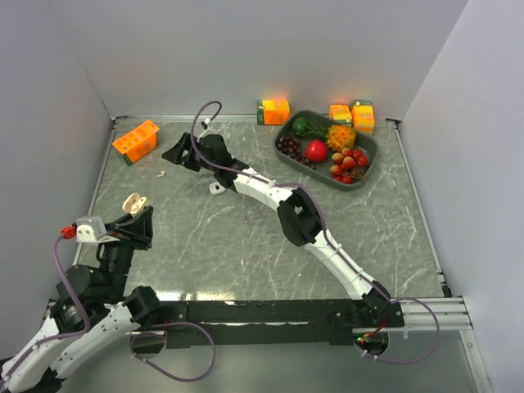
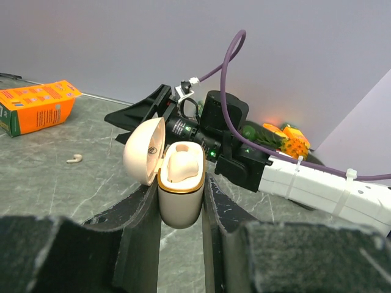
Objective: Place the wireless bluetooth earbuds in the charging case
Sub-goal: Place the charging case at the center of the board.
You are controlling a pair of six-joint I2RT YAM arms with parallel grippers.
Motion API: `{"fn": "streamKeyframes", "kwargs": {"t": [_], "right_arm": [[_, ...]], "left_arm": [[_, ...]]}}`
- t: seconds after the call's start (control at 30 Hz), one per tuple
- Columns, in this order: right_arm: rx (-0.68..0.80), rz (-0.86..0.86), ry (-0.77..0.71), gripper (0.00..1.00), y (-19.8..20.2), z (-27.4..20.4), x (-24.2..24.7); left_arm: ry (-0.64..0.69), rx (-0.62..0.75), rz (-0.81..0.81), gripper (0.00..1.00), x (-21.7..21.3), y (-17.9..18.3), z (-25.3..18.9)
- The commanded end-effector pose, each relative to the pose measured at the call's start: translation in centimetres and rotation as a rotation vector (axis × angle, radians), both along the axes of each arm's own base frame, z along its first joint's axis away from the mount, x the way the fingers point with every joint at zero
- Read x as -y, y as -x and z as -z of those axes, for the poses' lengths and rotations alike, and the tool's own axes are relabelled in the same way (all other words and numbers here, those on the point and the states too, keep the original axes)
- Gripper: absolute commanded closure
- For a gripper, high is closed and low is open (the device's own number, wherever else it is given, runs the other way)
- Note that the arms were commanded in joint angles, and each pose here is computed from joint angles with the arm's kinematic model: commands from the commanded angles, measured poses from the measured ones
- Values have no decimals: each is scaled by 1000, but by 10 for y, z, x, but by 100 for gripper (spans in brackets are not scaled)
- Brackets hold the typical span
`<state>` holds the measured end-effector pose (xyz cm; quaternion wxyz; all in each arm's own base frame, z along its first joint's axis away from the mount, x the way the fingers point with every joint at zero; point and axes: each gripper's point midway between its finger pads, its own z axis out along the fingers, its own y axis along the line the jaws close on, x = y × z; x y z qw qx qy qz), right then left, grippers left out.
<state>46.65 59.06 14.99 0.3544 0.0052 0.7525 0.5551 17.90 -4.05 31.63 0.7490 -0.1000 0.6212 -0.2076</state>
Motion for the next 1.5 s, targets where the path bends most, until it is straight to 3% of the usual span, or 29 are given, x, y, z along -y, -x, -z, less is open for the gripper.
{"fn": "streamKeyframes", "kwargs": {"t": [0.0,0.13,0.2,0.23,0.27,0.3,0.33,0.37,0.63,0.97,1.0,1.2,1.27,1.47], "right_arm": [[20,2,-73,22,4,-19,-10],[60,-6,26,25,14,-17,5],[123,11,71,24,23,-37,25],[183,23,50,23,30,-81,36],[164,30,113,23,35,-65,50],[205,70,151,22,34,-76,65],[266,105,121,20,43,-128,85],[242,136,184,19,48,-109,107],[407,329,250,16,111,-200,241],[382,320,395,16,188,-165,329],[391,328,380,16,196,-169,338],[336,327,446,16,215,-125,362],[321,329,468,16,217,-115,366],[315,334,501,16,223,-101,377]], "left_arm": [[123,84,-2,99,-30,21,-23],[88,82,3,99,-23,17,-20],[51,73,0,99,-16,12,-18],[41,70,5,99,-12,10,-16],[25,59,2,99,-8,6,-14],[19,52,9,99,-1,3,-8],[39,71,28,99,5,2,-13],[49,80,41,99,10,0,-13],[158,85,225,99,71,-12,3],[189,63,537,99,154,-8,50],[221,106,582,99,159,-3,40],[219,106,743,99,192,-4,51],[199,47,829,99,209,-4,68],[172,-16,823,99,228,-40,99]]}}
